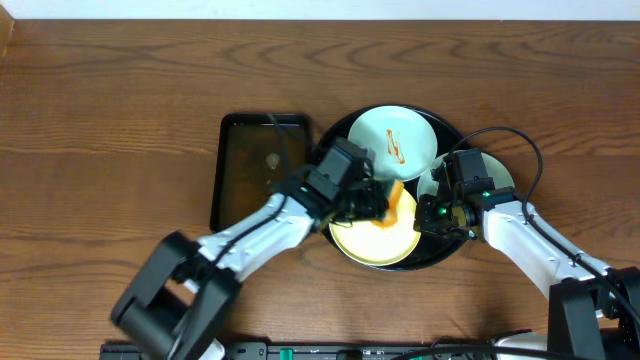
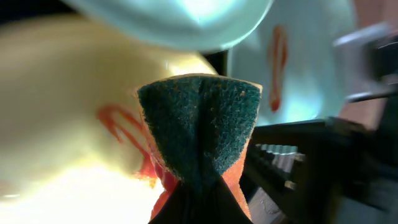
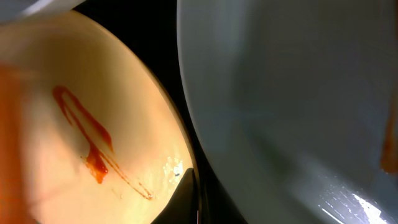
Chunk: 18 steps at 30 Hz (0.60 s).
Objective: Clean dirty plates on tray and stack at the side
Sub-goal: 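Scrub the yellow plate with the sponge held in the left gripper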
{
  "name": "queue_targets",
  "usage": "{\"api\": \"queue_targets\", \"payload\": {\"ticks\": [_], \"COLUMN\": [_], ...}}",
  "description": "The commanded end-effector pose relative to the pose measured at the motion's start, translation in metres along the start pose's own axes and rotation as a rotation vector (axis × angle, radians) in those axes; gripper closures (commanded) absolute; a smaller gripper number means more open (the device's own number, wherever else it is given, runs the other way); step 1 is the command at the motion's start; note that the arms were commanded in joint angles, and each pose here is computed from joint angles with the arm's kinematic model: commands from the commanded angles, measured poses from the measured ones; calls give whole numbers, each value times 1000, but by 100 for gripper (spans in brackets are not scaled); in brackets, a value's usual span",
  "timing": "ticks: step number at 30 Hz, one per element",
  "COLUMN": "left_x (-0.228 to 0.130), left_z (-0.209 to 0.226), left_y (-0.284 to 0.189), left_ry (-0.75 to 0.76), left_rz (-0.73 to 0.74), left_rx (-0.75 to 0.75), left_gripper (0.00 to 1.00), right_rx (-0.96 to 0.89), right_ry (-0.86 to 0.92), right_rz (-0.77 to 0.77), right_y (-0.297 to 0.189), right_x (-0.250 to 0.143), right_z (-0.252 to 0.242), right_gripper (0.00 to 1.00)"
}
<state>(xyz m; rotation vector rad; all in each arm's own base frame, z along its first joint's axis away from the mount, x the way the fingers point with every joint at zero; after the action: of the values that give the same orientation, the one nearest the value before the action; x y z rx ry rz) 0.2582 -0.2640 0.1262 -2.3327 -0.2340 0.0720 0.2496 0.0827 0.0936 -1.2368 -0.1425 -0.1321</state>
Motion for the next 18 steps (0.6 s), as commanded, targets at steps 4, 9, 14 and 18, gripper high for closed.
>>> {"api": "queue_targets", "payload": {"ticks": [4,9,14,18], "left_x": [-15,-23,0,22], "left_z": [-2,5,26,37], "left_y": [30,45,43,33], "left_ry": [-46,-38,-15,-66], "left_rz": [62,85,-86,-133], "left_rx": [5,32,161,168], "left_gripper": [92,92,92,93], "right_rx": [-34,-34,-36,-37], "right_ry": [19,20,21,14], "right_rz": [6,7,12,18], "right_y": [1,1,1,1], "right_x": [-2,-2,-3,-3], "right_z": [-3,-3,-3,-3], "right_gripper": [99,99,99,99]}}
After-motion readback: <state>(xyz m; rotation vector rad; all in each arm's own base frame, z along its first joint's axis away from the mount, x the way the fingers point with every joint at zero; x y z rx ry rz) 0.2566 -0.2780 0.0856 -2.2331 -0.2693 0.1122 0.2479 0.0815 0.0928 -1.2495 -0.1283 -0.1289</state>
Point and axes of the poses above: each gripper's point midway between its finger pads, its own y axis out along the fingers, its own z axis along the line the jaws close on, x = y × z, the point moved 9 cm from there along -y, back along the fingers, and after that the axes turned 11 degrees about -y, right-handed, at the moved point
